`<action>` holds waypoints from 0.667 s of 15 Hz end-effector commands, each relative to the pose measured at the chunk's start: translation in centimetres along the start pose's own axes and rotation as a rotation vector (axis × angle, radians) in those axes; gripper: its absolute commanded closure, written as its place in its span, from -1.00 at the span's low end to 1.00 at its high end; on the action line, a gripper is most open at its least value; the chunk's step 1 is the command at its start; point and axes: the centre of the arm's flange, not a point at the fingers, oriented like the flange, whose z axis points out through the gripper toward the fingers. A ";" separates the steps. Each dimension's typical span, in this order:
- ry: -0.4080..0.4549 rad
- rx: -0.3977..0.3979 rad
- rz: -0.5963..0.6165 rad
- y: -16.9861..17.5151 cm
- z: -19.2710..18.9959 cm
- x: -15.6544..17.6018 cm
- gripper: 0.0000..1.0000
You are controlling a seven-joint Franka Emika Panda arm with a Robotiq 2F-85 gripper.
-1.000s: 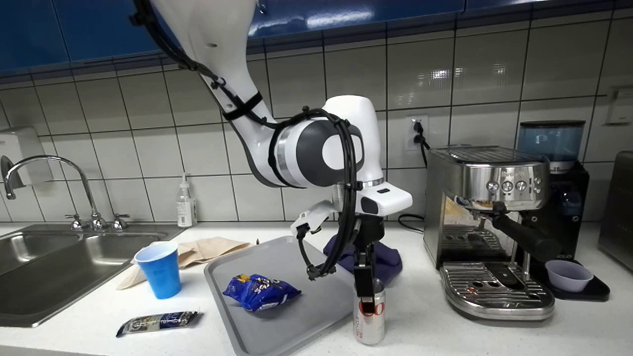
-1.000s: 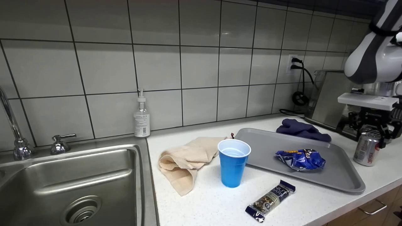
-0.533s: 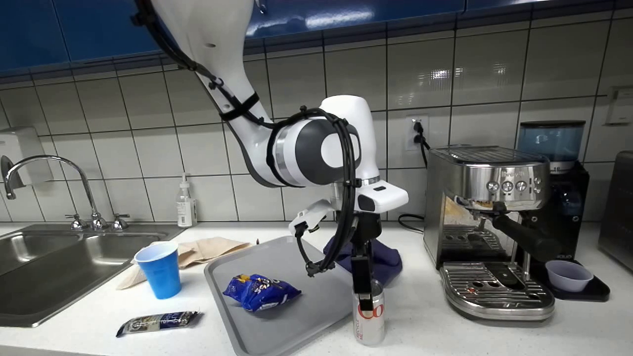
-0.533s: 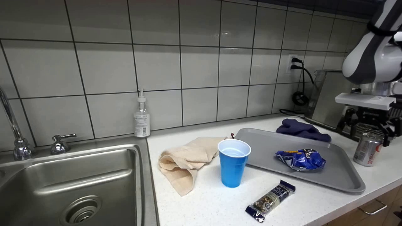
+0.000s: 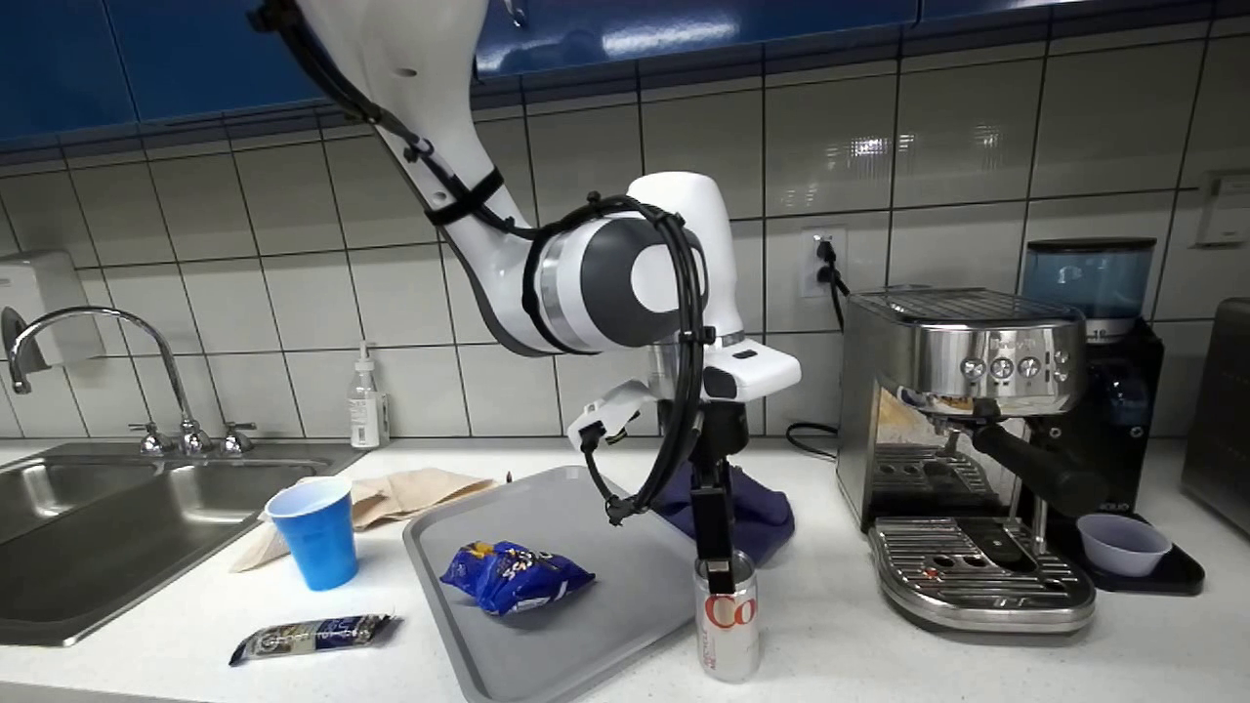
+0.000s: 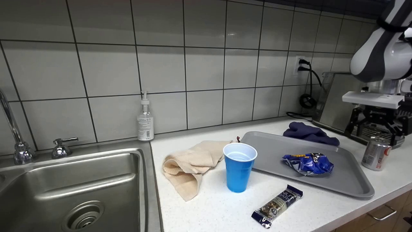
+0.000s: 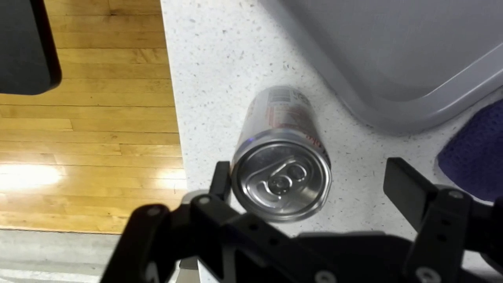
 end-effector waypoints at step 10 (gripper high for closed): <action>-0.023 0.001 -0.040 -1.7 -4.4 -2.3 -1.00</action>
